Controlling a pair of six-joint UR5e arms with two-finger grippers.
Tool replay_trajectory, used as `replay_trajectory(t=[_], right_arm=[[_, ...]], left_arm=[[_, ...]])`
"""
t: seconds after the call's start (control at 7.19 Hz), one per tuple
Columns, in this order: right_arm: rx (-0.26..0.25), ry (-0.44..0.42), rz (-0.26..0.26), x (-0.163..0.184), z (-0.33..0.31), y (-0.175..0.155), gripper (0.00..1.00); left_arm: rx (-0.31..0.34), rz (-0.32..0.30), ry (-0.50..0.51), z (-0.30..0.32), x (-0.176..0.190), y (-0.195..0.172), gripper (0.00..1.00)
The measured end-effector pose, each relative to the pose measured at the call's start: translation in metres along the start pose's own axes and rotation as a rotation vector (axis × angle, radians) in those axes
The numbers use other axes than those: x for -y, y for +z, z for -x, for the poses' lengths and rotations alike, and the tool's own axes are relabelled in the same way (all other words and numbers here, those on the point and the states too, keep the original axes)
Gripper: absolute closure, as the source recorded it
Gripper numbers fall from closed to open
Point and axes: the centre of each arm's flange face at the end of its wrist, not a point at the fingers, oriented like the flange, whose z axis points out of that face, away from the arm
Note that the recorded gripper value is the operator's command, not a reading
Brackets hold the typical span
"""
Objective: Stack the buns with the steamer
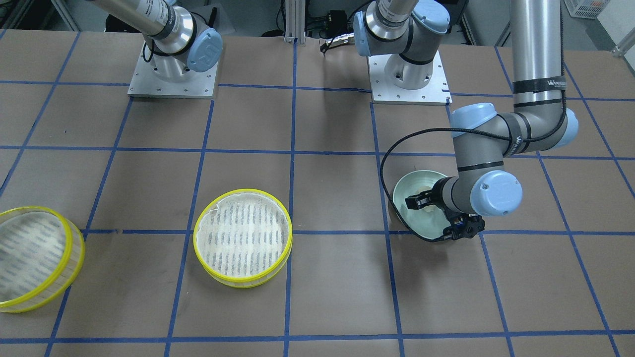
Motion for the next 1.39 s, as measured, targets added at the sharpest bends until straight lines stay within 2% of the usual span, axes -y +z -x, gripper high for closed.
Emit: replay_trajectory(t=[0.14,0.28,0.42,0.7,0.83,1.11,1.39], right_arm=[[-0.002,-0.016,-0.004,0.001,0.0,-0.002,1.0],[0.0,-0.022,-0.009,0.002,-0.001,-0.003,1.0],[0.002,-0.022,-0.012,0.002,0.0,-0.003,1.0],[-0.005,-0.019,-0.024,0.003,0.001,-0.012,1.0],[-0.019,-0.018,-0.036,0.003,0.002,-0.026,1.0],[-0.039,-0.002,-0.043,0.001,0.01,-0.054,1.0],[-0.033,0.068,-0.014,-0.003,0.028,-0.076,1.0]], left_arm=[[-0.001,0.005,-0.001,0.0,0.002,0.002,0.69],[-0.002,0.008,-0.002,-0.001,0.005,0.004,0.89],[-0.003,0.007,-0.001,-0.001,0.008,0.004,1.0],[-0.015,-0.018,-0.001,-0.002,0.009,-0.01,1.0],[-0.053,-0.051,-0.007,-0.008,0.005,-0.03,1.0],[-0.188,-0.145,-0.045,-0.041,-0.02,-0.092,1.0],[-0.335,-0.211,-0.042,-0.1,-0.062,-0.142,1.0]])
